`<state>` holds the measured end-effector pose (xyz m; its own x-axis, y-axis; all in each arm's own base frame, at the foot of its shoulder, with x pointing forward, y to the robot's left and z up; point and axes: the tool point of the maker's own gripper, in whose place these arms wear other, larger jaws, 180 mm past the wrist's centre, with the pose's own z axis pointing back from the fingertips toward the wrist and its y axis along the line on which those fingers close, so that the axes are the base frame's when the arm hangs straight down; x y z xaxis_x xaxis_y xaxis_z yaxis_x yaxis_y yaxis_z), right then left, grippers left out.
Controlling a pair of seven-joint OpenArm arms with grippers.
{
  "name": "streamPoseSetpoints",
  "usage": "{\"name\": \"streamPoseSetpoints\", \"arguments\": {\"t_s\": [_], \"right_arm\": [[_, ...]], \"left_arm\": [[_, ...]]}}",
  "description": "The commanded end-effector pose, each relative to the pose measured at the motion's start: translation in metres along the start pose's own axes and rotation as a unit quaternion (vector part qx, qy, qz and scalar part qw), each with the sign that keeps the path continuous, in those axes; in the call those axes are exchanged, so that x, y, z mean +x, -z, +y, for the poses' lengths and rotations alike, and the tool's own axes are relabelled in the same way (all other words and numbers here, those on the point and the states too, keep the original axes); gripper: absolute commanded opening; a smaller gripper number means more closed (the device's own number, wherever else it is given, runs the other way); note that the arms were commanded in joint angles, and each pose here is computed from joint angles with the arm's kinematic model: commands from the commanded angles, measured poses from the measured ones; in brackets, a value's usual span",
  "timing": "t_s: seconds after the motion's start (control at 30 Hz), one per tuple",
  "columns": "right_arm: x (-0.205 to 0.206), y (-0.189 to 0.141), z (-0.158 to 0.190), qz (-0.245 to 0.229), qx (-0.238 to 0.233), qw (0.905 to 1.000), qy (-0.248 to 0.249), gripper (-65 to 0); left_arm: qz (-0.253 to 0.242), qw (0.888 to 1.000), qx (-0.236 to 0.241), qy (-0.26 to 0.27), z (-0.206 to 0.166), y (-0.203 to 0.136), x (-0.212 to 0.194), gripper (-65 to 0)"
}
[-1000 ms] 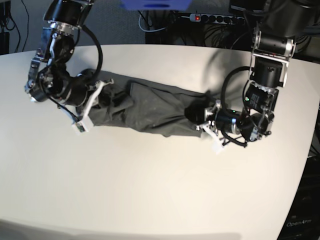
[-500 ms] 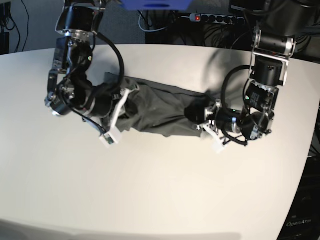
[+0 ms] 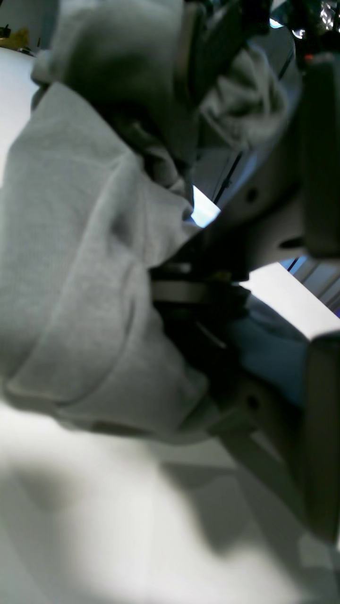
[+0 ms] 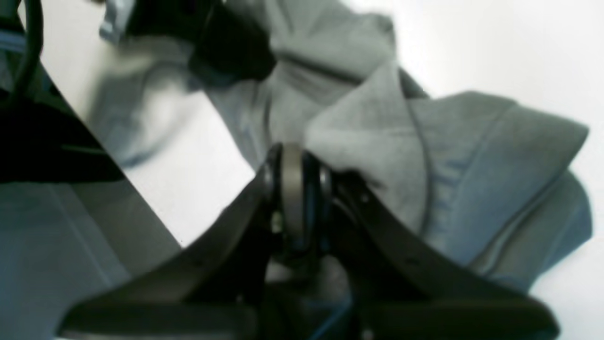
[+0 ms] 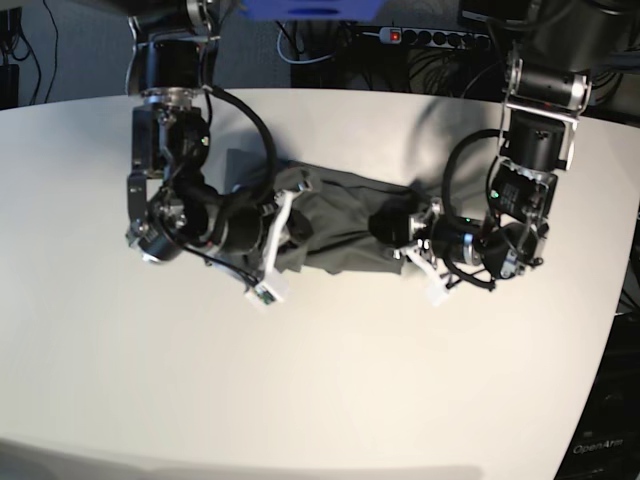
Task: Fold the T-shirt properly
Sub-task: 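Lift the strip end with the right gripper and fold it toward the left gripper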
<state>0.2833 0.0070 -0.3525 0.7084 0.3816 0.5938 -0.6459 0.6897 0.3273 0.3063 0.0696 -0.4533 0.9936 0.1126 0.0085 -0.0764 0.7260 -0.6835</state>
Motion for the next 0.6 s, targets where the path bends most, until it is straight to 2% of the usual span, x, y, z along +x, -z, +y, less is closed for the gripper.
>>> {"name": "streamPoseSetpoints", "arguments": {"t_s": [0.0,0.13,0.3,0.57], "right_arm": [[0.017,0.001,0.013,-0.018,0.019,0.9995,-0.019,-64.3],[0.028,0.015,0.03,-0.006,0.044,0.998,-0.046,-64.3],[0.021,0.036,0.048,0.031,0.075,0.9948,-0.062,-64.3],[0.027,0.054,0.063,0.04,0.1,0.9908,-0.082,-64.3]], "left_arm": [[0.05,0.995,0.09,-0.005,0.043,0.002,-0.029,-63.0],[0.05,0.995,0.09,-0.005,0.043,0.002,-0.029,-63.0],[0.056,0.994,0.091,-0.009,0.046,0.005,-0.037,-63.0],[0.056,0.994,0.09,-0.01,0.046,0.005,-0.037,-63.0]]}}
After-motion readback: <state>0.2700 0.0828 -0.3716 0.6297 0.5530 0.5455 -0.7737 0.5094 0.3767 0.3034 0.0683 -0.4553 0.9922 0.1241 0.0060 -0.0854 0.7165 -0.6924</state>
